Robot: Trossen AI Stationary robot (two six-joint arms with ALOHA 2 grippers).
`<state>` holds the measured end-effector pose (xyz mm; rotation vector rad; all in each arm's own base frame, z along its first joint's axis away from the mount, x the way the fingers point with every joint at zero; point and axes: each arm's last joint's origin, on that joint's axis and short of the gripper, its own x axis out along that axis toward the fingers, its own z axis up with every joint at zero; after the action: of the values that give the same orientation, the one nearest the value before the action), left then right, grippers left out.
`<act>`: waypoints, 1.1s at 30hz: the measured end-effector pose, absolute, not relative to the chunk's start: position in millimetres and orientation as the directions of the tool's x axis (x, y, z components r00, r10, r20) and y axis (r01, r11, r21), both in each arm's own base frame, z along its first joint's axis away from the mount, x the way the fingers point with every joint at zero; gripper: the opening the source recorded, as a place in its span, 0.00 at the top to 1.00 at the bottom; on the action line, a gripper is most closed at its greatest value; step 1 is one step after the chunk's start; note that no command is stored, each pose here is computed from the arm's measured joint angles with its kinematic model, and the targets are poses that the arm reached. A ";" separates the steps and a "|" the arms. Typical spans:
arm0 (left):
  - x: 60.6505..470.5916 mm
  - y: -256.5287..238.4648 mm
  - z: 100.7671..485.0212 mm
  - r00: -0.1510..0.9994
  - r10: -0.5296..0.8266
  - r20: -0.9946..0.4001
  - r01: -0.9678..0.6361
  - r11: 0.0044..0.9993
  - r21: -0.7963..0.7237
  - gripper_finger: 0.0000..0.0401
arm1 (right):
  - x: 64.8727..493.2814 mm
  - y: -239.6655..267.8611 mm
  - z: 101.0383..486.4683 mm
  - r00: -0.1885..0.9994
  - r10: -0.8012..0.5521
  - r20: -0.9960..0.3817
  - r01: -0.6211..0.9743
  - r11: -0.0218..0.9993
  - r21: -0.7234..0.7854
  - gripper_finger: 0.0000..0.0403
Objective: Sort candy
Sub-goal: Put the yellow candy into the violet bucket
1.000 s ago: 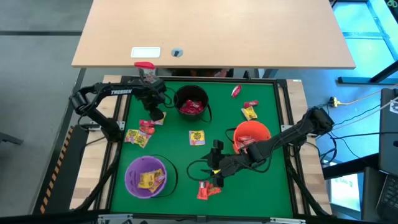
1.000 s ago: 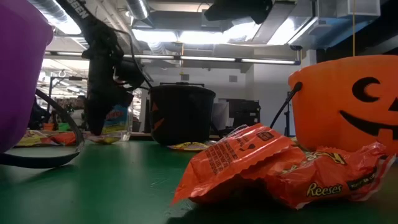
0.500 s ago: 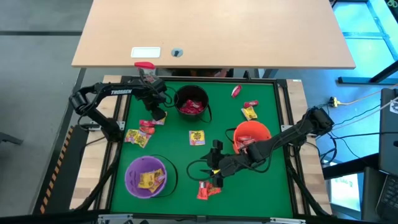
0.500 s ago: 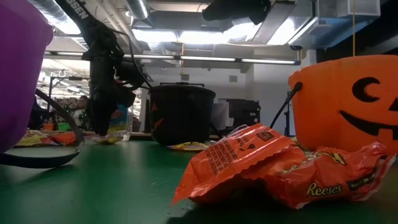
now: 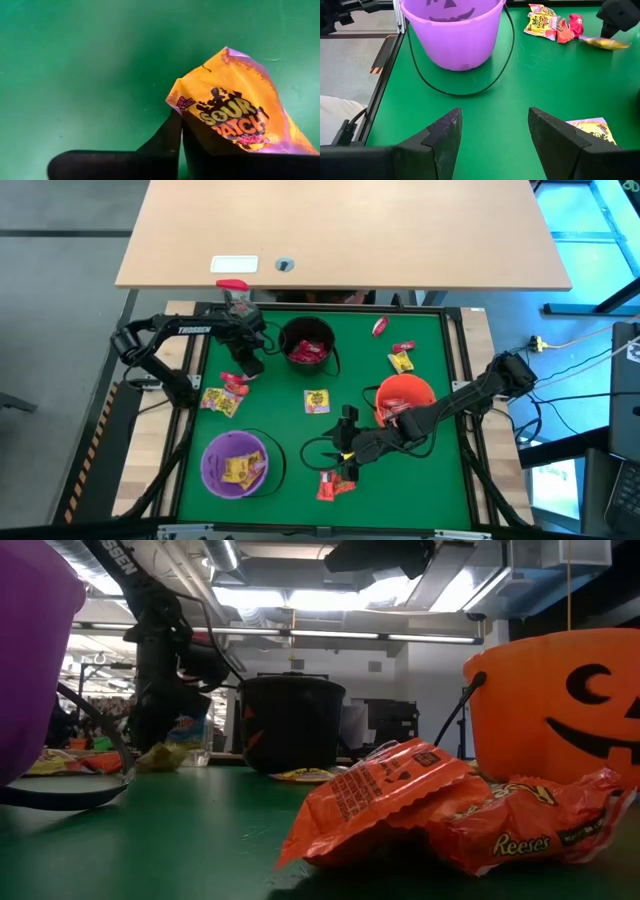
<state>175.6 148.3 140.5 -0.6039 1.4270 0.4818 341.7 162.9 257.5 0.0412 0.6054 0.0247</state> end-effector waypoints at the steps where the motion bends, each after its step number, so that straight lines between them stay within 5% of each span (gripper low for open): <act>1: 175.3 148.0 140.7 0.090 -0.051 -0.995 -0.639 0.763 -0.097 0.99 | 341.7 162.9 257.6 0.822 0.035 -0.568 -0.011 0.999 0.046 0.44; 15: 161.3 130.9 212.4 0.164 0.025 -0.986 -0.621 0.779 -0.083 1.00 | 341.6 162.8 257.5 0.822 0.035 -0.569 -0.011 0.999 0.045 0.44; 33: 124.8 43.8 349.5 0.503 0.060 -0.862 -0.444 0.874 -0.198 1.00 | 341.9 162.2 257.5 0.822 0.032 -0.568 -0.008 0.999 0.044 0.44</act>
<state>124.8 43.8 349.5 -0.4263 1.0049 0.3154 341.9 162.2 257.5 0.0402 0.6051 0.0212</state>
